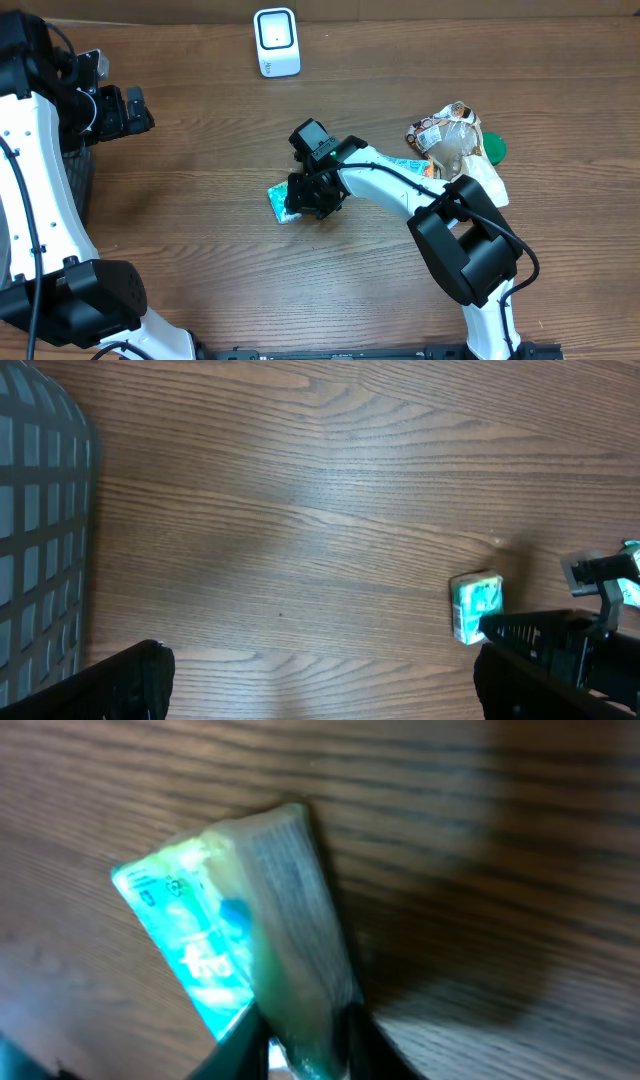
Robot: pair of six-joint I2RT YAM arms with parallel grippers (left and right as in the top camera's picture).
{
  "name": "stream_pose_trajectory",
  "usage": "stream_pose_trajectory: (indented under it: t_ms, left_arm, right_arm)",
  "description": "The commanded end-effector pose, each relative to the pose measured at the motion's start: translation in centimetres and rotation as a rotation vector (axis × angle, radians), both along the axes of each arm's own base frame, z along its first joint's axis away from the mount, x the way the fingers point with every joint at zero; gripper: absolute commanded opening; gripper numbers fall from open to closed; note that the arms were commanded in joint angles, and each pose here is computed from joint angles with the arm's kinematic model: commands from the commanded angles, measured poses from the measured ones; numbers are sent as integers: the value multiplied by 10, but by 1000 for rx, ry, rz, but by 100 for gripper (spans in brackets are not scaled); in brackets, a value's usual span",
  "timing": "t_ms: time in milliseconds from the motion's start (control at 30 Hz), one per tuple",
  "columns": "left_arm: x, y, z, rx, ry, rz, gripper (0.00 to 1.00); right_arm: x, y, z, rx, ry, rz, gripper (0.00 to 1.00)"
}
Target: Scan the item barcode
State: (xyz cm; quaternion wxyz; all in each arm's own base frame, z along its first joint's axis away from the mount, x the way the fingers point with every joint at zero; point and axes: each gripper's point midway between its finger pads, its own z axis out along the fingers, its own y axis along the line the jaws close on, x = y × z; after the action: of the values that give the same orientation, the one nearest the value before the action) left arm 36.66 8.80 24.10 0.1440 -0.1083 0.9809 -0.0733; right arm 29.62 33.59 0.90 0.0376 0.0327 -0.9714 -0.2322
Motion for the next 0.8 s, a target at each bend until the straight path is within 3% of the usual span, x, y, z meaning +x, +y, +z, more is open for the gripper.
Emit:
stream_pose_trajectory:
  t_ms: [0, 167, 600, 767]
  left_arm:
    - [0, 2, 3, 10, -11, -10, 100]
    - [0, 2, 3, 10, -11, -10, 100]
    - [0, 2, 3, 10, -11, -10, 100]
    - [0, 2, 3, 10, -11, -10, 100]
  right_arm:
    - [-6, -3, -12, -9, 49, -19, 4]
    - [-4, 7, 10, 94, 67, 37, 4]
    - [9, -3, 203, 1059, 183, 293, 4]
    - [15, -12, 213, 1106, 196, 292, 4]
